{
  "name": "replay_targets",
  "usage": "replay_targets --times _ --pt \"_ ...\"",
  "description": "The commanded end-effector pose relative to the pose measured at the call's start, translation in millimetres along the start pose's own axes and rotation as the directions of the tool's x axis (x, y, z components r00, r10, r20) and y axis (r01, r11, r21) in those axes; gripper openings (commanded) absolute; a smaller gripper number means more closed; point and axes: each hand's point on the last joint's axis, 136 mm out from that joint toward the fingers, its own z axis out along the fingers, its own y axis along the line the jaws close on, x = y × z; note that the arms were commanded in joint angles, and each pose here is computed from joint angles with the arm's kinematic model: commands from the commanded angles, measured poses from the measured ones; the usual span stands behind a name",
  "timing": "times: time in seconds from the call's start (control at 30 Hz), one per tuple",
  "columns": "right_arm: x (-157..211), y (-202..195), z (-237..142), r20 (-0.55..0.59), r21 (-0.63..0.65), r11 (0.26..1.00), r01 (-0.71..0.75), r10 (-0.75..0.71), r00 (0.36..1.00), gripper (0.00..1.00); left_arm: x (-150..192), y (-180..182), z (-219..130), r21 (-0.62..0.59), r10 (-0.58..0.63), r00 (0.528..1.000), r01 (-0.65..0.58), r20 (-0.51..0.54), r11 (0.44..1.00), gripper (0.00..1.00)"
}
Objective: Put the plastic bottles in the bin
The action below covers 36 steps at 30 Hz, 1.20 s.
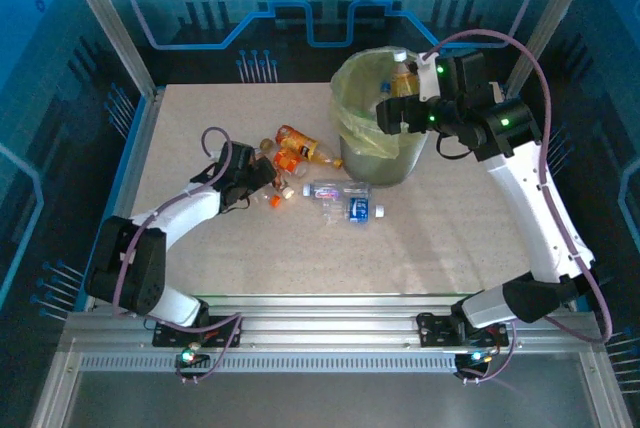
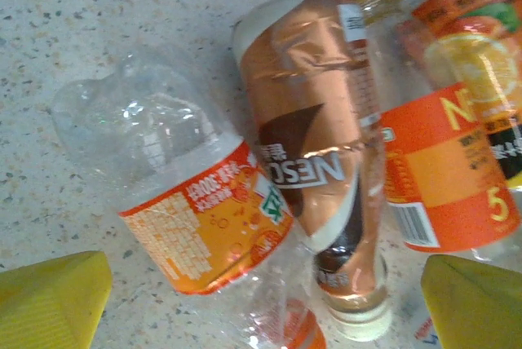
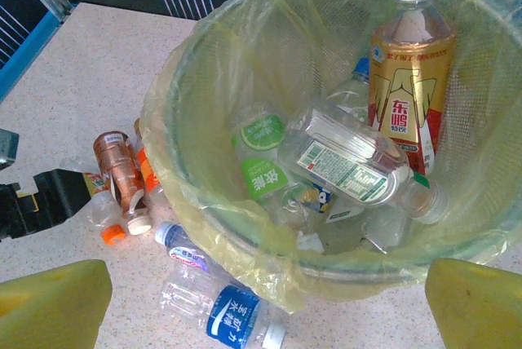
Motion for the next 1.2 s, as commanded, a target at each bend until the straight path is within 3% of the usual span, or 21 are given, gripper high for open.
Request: replay_targets --times 0.0,0.4,0.67,1.17 --pt "-6.9 4.1 -3.5 0.044 -0.01 1.0 -0.017 0.017 0.999 1.0 -5.1 11.1 5.3 -0.066 -0.029 1.0 0.029 0.0 0.997 0.99" --pt "-3.9 8.6 5.8 0.025 -0.022 1.0 -0.011 0.012 1.0 1.0 -3.8 19.6 26.4 -0.11 -0.031 0.999 0.028 -0.027 0.994 0.97" --pt "-4.8 9.1 6.1 0.027 -0.023 1.0 -0.011 0.011 1.0 1.0 3.5 30.2 33.5 -0.144 -0.046 0.998 0.039 -0.046 0.989 0.87" --pt "-3.3 11.0 16.5 0.008 -0.025 1.0 -0.013 0.013 1.0 1.0 21.3 53.8 36.7 -0.173 -0.101 0.992 0.087 -0.078 0.981 0.78"
